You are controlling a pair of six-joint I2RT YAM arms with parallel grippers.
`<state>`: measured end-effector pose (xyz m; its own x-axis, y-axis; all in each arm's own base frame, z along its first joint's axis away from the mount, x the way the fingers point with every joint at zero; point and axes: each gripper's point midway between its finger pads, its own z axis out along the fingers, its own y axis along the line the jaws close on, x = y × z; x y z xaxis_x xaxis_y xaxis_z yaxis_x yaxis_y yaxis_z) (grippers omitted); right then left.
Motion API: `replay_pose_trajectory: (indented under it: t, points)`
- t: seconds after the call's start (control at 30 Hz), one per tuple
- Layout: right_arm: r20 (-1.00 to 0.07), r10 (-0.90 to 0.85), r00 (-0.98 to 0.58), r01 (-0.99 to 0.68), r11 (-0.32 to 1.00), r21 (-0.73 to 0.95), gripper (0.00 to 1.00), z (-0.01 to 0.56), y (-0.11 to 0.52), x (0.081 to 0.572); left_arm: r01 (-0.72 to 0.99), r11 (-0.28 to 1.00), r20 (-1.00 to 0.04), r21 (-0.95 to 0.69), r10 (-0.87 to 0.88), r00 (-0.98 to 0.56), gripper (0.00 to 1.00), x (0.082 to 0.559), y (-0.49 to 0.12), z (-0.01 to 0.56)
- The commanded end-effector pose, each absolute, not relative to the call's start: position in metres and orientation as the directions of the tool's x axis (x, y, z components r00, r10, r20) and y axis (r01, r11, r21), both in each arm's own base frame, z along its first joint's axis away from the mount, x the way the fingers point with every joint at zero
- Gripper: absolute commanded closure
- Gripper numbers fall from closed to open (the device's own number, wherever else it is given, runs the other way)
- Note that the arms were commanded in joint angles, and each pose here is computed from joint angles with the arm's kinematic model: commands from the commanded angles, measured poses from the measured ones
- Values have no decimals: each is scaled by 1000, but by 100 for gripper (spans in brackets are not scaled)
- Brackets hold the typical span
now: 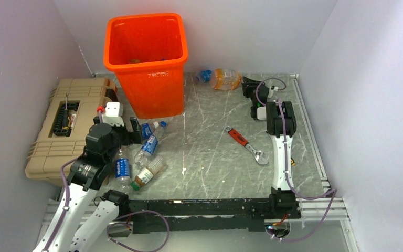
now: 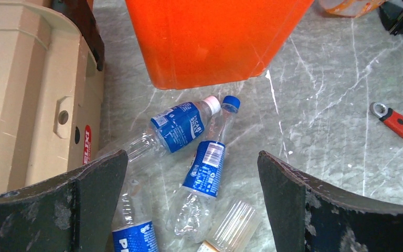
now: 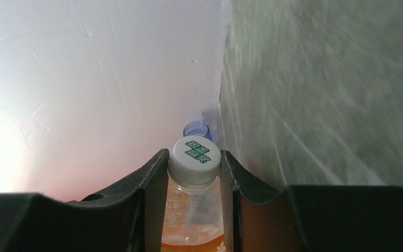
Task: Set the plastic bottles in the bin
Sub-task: Pick up the plastic bottle from the corner of the board.
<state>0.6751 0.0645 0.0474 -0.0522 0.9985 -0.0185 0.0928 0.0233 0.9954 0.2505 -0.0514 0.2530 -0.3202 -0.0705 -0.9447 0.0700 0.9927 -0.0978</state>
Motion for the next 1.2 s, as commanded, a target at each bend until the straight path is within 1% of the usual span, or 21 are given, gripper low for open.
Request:
replay_pose_trajectory:
  t: [0.0, 0.1, 0.3, 0.4, 0.53, 0.57, 0.6, 0.63, 0.73, 0.8, 0.9, 0.97, 1.03, 1.1, 1.17]
  points:
    - [-45, 994, -103, 92, 54, 994, 89, 63, 79, 659, 96, 981, -959, -169, -141, -248, 1, 249, -57, 277]
    - [-50, 992, -116, 60, 57, 997, 100, 89, 85, 652, 93, 981, -964, -170, -146, -223, 1, 244, -54, 282]
    - [-49, 989, -137, -25, 46, 999, 100, 153, 98, 619, 49, 984, -977, -173, -165, -136, 0, 227, -38, 300]
    - [-77, 988, -133, -73, 67, 995, 100, 190, 100, 594, 58, 981, -982, -184, -181, -60, 0, 219, -34, 312]
    - [-149, 982, -111, -115, 137, 984, 100, 233, 101, 550, 63, 981, -983, -181, -181, -9, 1, 213, -31, 319]
    - [-174, 979, -104, -114, 162, 980, 100, 240, 102, 536, 71, 982, -984, -177, -177, -4, 1, 213, -31, 321]
    - [-206, 974, -98, -144, 191, 971, 100, 259, 105, 517, 93, 981, -985, -169, -170, 4, 1, 212, -34, 323]
    - [-243, 965, -99, -129, 229, 965, 100, 254, 109, 505, 129, 979, -987, -156, -159, 13, 1, 211, -40, 326]
    - [-371, 925, -87, -144, 357, 923, 100, 270, 119, 450, 271, 951, -984, -149, -170, 57, 0, 205, -63, 334]
    - [-445, 889, -106, -173, 425, 889, 100, 277, 124, 416, 370, 916, -974, -155, -203, 96, 0, 201, -80, 343]
    - [-557, 814, -164, -286, 501, 817, 100, 301, 144, 367, 540, 825, -951, -168, -280, 132, 0, 195, -111, 363]
    - [-638, 738, -219, -305, 569, 764, 100, 300, 159, 337, 664, 726, -944, -178, -316, 92, 1, 190, -138, 374]
    - [-708, 671, -221, -313, 639, 703, 100, 301, 165, 312, 733, 652, -948, -195, -318, 31, 1, 189, -155, 386]
    - [-764, 602, -230, -331, 690, 644, 100, 298, 168, 291, 753, 621, -943, -220, -333, 0, 0, 189, -161, 402]
    - [-804, 534, -261, -360, 719, 594, 100, 296, 171, 275, 745, 614, -918, -260, -397, 7, 0, 190, -159, 418]
